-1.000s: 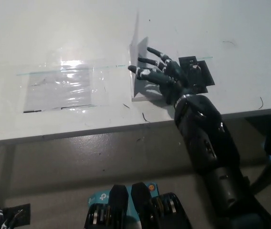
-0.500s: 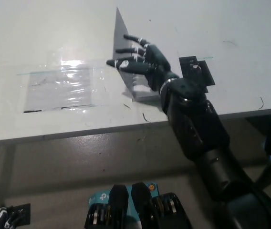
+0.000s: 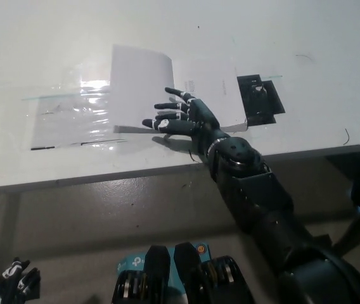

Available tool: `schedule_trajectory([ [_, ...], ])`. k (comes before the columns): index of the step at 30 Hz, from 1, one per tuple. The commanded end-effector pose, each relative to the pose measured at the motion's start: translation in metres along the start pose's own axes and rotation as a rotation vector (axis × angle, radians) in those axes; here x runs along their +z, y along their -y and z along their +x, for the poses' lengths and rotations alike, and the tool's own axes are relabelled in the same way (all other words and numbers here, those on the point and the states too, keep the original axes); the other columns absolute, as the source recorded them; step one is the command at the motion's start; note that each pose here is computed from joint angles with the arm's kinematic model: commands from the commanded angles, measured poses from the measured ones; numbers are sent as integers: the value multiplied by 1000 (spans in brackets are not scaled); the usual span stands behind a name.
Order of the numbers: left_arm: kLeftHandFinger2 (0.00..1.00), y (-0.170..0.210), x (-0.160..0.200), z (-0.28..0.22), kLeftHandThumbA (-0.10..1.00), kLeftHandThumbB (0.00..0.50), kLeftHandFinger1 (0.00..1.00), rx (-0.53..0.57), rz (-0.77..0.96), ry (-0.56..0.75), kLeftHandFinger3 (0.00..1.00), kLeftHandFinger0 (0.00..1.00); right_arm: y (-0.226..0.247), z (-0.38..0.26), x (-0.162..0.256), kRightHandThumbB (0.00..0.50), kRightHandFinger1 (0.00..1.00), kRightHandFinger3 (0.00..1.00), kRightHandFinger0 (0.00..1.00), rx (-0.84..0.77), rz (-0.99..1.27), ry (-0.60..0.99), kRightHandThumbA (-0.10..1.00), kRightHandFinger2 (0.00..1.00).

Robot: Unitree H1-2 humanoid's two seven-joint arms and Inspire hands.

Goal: The robot uses its right hand to slide under the cover of the book kept in the middle of the desk and open it

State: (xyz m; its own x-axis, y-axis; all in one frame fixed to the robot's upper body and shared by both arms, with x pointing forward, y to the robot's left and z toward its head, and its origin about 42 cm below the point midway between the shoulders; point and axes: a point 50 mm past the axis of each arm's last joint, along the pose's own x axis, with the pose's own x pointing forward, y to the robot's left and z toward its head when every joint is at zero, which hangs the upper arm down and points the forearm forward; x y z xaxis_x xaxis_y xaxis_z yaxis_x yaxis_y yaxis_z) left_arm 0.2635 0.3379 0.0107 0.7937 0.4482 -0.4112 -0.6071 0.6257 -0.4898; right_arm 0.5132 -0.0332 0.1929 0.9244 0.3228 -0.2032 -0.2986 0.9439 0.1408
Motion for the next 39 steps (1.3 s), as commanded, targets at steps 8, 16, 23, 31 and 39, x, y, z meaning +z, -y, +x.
schedule_trajectory([
  [8,671,-2,6,3,829,280,624,-21,30,31,733,736,-1,10,14,215,531,893,543,-15,-70,38,1000,583],
  [16,674,-8,4,-2,825,224,613,4,1,21,752,717,-4,9,25,212,501,881,428,-8,-15,64,1000,588],
  [23,658,-15,-1,-5,826,223,590,33,-34,25,743,700,-4,-19,102,200,585,908,540,62,326,177,1000,645],
  [31,658,-23,-8,-14,872,194,609,48,-47,25,758,753,27,-68,159,235,571,921,560,94,513,343,1000,631],
  [39,698,-30,-13,-19,866,191,631,67,-56,23,776,782,91,-114,158,228,692,1000,647,57,658,469,1000,794],
])
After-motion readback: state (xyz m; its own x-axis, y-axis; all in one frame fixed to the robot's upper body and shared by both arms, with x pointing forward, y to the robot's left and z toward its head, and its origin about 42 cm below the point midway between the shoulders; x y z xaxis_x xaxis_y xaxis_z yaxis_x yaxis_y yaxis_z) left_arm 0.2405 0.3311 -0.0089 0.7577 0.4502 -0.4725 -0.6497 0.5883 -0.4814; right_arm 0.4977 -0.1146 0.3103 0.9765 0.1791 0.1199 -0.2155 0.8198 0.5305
